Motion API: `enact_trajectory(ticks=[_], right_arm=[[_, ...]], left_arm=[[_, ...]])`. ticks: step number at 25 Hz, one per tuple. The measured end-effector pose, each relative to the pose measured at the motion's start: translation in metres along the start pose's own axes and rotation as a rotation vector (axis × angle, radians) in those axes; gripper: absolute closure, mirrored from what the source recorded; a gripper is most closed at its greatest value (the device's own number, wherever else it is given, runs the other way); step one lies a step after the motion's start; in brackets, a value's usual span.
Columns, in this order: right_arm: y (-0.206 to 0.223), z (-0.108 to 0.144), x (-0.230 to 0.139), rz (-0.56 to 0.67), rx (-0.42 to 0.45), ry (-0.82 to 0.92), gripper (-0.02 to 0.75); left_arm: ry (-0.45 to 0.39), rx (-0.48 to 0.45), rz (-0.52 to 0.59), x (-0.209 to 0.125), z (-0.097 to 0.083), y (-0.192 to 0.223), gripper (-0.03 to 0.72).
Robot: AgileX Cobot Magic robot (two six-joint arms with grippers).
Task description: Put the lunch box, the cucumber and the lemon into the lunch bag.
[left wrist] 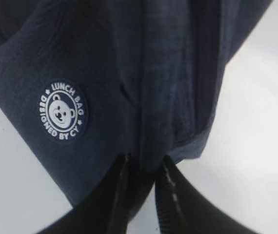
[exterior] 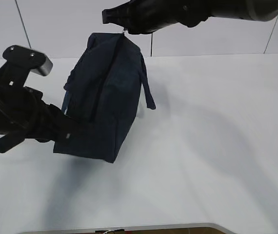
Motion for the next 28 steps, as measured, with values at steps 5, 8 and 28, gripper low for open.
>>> enact_trajectory(ticks=[5, 8, 28], right_arm=[[0.0, 0.0, -0.005, 0.049, 0.007, 0.086, 0.733], [0.0, 0.001, -0.006, 0.059, 0.02, 0.128, 0.733], [-0.002, 0.011, -0.006, 0.089, 0.1, 0.26, 0.733]], left_arm=[[-0.015, -0.015, -0.109, 0.019, -0.006, -0.025, 0.328], [-0.012, -0.02, -0.183, 0.034, -0.009, -0.04, 0.263], [-0.087, -0.048, -0.17, 0.08, -0.009, 0.011, 0.501]])
Point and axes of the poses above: a point on each arm's last joint axis where the gripper is mounted, y pointing out along that axis toward the gripper, z along the wrist's bending axis when the last joint is at zero, x = y × z, the point moved 2 cm from there along y, pointing out along that axis toward the gripper, and after that the axes turned 5 degrees about -y, right-handed, at the moved point
